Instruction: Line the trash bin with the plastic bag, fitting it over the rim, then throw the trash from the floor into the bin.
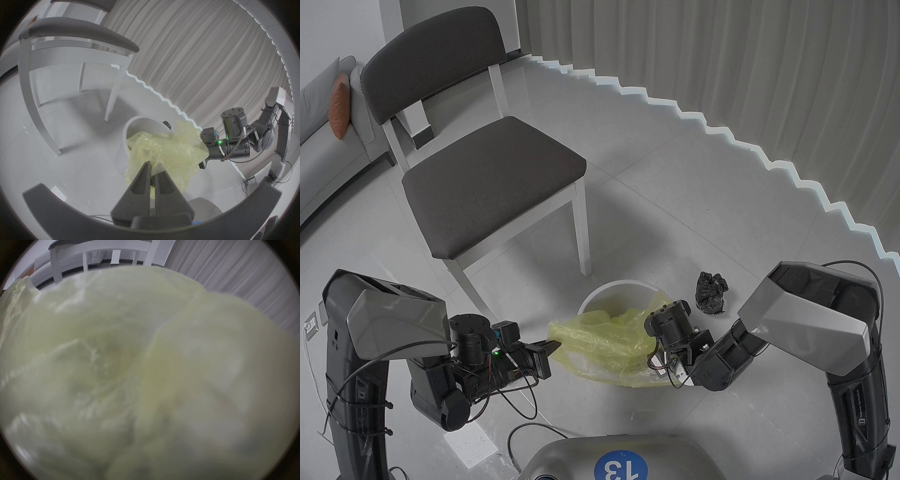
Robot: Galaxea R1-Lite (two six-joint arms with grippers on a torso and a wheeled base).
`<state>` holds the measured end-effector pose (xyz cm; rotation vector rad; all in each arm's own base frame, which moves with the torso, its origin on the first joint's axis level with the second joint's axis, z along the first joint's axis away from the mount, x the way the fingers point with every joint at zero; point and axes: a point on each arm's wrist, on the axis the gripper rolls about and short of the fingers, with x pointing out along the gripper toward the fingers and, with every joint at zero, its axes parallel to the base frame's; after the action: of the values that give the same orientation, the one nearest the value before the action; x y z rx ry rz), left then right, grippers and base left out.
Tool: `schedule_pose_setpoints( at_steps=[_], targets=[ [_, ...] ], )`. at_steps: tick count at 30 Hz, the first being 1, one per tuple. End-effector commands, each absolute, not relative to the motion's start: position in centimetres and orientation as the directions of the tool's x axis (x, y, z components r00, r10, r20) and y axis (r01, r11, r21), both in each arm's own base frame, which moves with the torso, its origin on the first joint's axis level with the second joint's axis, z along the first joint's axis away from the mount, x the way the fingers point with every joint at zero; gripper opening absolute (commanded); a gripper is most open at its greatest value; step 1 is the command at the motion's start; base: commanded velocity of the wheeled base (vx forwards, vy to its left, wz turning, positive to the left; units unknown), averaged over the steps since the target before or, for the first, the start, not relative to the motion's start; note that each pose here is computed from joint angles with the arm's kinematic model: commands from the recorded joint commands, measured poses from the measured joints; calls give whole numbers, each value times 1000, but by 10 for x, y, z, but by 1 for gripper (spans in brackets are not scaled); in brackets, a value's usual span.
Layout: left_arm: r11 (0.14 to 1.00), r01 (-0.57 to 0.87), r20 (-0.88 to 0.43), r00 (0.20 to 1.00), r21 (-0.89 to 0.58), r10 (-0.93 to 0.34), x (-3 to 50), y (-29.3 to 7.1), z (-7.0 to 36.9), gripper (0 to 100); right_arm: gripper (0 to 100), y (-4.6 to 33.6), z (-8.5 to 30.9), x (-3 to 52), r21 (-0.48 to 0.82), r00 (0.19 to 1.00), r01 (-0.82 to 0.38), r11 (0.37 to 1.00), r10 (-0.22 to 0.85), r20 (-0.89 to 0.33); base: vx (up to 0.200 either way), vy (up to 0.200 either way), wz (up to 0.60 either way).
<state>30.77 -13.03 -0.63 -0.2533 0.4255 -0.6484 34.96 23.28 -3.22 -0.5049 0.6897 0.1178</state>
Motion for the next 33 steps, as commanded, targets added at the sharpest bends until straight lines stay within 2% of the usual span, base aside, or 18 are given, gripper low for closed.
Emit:
schedule_pose_setpoints(
  at_steps=[1, 8, 14, 25, 33],
  targets=[
    [781, 514, -300, 728, -356, -616, 316, -126, -11, 0, 0, 234, -42, 355, -409, 768, -265, 873, -65, -637, 0, 0, 0],
    [780, 519, -268, 742, -350, -614, 327, -128, -9, 0, 0, 235, -32, 367, -397, 793, -234, 887, -62, -607, 0, 0, 0],
    [794, 491, -308, 741, -359, -597, 334, -124, -18, 0, 0, 236, -24, 373, -386, 814, -215, 897, -53, -578, 0, 0, 0],
    [805, 475, -320, 747, -355, -582, 325, -122, -18, 0, 0, 250, -25, 360, -391, 815, -258, 883, -18, -579, 0, 0, 0],
    [803, 480, -328, 741, -354, -587, 326, -128, -24, 0, 0, 232, -31, 367, -407, 803, -232, 883, -63, -593, 0, 0, 0]
  ],
)
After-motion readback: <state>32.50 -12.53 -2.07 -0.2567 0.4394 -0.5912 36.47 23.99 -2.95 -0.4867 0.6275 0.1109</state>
